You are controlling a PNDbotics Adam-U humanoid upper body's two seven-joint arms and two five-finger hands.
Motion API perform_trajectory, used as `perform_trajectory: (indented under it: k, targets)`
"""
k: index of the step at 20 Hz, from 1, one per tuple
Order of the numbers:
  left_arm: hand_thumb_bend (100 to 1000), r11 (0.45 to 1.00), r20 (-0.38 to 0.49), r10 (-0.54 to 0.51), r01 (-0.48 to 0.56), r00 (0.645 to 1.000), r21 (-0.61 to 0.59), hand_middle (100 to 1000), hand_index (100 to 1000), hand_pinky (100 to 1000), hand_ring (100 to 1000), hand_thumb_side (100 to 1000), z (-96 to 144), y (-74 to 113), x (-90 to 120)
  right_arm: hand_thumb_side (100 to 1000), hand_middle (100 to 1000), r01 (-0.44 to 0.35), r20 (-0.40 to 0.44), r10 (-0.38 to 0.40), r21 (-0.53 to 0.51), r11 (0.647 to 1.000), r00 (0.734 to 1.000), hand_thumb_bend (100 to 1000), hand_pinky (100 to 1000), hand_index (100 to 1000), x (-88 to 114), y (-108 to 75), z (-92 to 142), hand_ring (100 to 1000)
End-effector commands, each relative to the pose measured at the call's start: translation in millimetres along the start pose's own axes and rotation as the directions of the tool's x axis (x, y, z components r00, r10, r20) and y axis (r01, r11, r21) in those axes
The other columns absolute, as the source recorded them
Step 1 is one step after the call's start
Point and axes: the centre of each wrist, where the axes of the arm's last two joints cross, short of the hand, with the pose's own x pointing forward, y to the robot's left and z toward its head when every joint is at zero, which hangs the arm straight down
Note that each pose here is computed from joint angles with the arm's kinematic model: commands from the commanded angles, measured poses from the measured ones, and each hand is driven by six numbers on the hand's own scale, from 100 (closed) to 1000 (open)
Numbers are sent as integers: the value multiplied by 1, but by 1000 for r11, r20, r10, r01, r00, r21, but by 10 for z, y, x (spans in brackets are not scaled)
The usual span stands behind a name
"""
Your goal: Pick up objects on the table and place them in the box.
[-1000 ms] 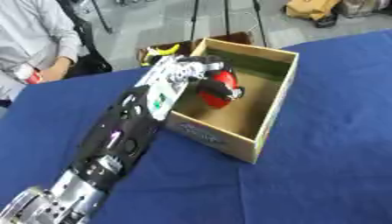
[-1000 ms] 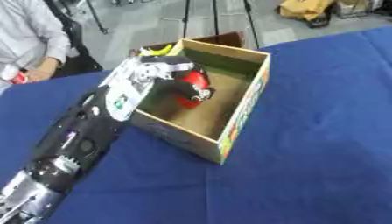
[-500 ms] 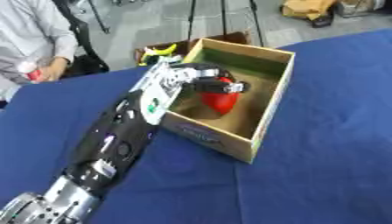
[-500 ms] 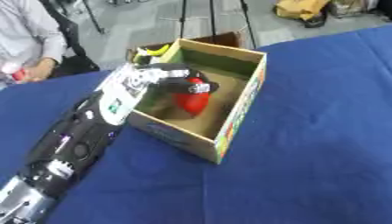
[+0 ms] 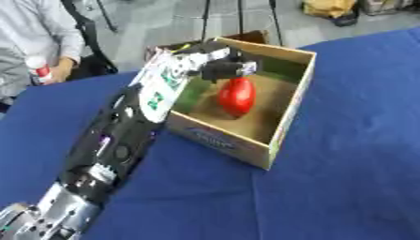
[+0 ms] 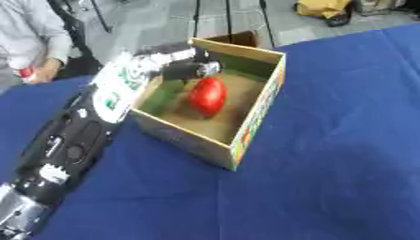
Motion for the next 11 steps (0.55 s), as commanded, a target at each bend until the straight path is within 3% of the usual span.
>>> perform_trajectory:
  k: [1,6,11]
  targets:
    - [112,981,36,-29,21,999,194,619,844,423,640,997,224,367,92,1000,759,-18,19,18,-11,1000,1000,100,772,746,36,-59,-22,795]
    - [100,949,160,70,-115,985,293,588,848,393,606,981,669,506,297,1000,759,-20,7,20,-24,1000,1000,100,771,746,14,-80,-2,795]
    - [100,930,255,193,-259,947,262,562,844,367,577,992,1112,376,430,1000,759,-16,-3,16,-37,999,1000,100,770,745,-2,-94,13,794]
